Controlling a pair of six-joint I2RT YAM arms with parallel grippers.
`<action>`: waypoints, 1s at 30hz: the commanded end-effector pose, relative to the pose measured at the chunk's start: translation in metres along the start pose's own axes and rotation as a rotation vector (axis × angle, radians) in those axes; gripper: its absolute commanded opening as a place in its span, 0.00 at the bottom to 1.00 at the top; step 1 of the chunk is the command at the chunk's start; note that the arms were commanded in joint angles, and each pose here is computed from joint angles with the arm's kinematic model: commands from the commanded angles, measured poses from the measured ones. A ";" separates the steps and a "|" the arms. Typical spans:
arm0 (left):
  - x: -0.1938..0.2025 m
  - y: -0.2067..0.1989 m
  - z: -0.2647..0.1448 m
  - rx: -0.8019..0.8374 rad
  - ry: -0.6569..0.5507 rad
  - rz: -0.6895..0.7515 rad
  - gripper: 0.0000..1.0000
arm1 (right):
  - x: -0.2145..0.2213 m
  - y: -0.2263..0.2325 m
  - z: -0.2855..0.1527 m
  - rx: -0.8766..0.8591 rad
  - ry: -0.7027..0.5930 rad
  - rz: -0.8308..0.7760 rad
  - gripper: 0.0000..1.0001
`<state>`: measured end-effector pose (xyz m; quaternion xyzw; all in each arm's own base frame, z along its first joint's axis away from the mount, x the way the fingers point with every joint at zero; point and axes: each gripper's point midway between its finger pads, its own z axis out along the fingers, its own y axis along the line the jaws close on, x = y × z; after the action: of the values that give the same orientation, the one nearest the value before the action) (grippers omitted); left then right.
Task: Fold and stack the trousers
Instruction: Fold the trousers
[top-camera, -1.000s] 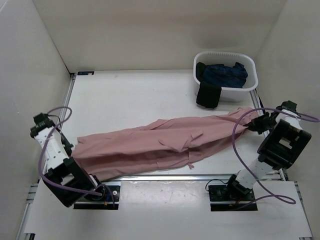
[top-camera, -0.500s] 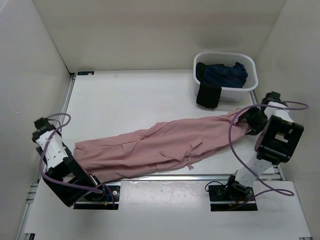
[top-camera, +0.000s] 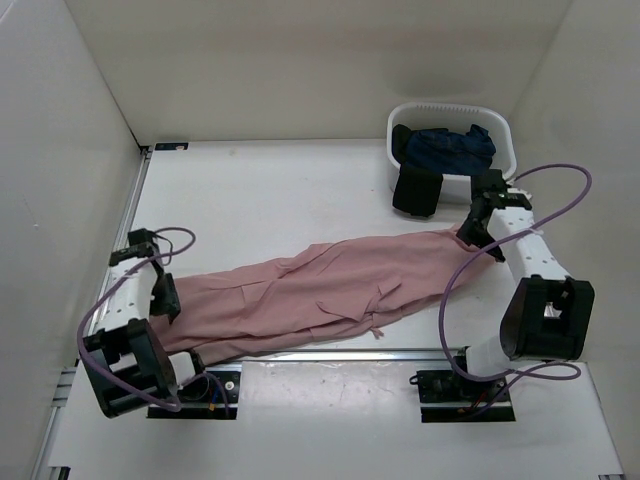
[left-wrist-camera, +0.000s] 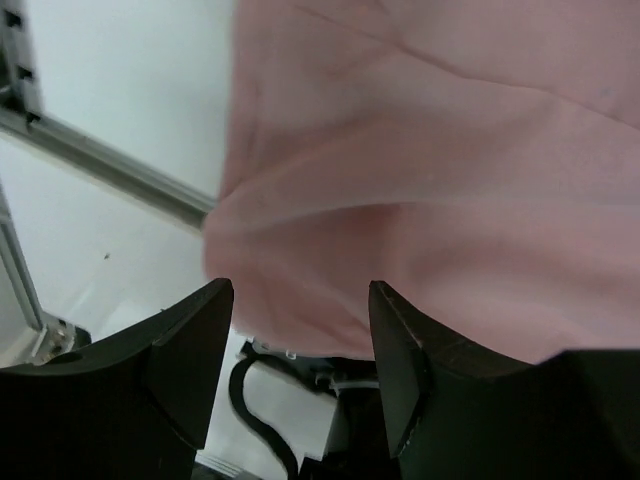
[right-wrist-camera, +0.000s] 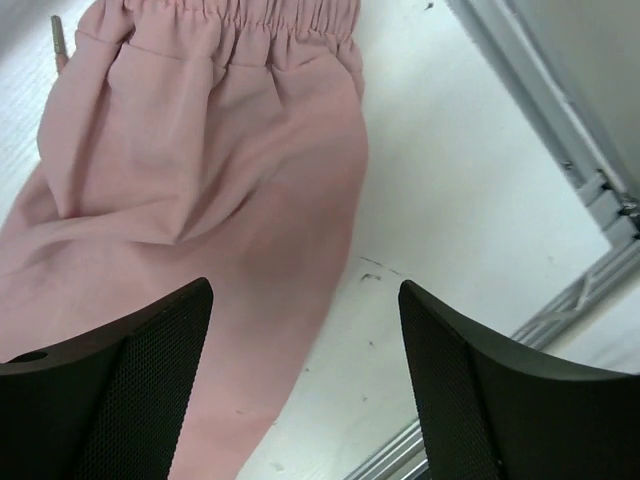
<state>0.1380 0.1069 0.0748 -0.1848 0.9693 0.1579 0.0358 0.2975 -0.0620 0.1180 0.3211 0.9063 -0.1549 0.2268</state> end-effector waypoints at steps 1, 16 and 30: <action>0.020 -0.008 0.020 -0.039 0.023 0.079 0.68 | -0.017 -0.011 -0.014 0.106 -0.105 -0.005 0.79; -0.118 -0.008 0.064 -0.192 -0.177 0.006 0.55 | 0.054 0.067 0.062 -0.185 0.285 0.060 0.13; -0.059 -0.021 0.066 -0.107 -0.061 0.068 0.56 | 0.060 -0.001 0.026 -0.229 0.169 0.333 0.99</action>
<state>0.2194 0.1464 0.0211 -0.1492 0.9541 0.2505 0.0690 0.2797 -0.0376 0.0926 0.4075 0.8785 0.0156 0.2488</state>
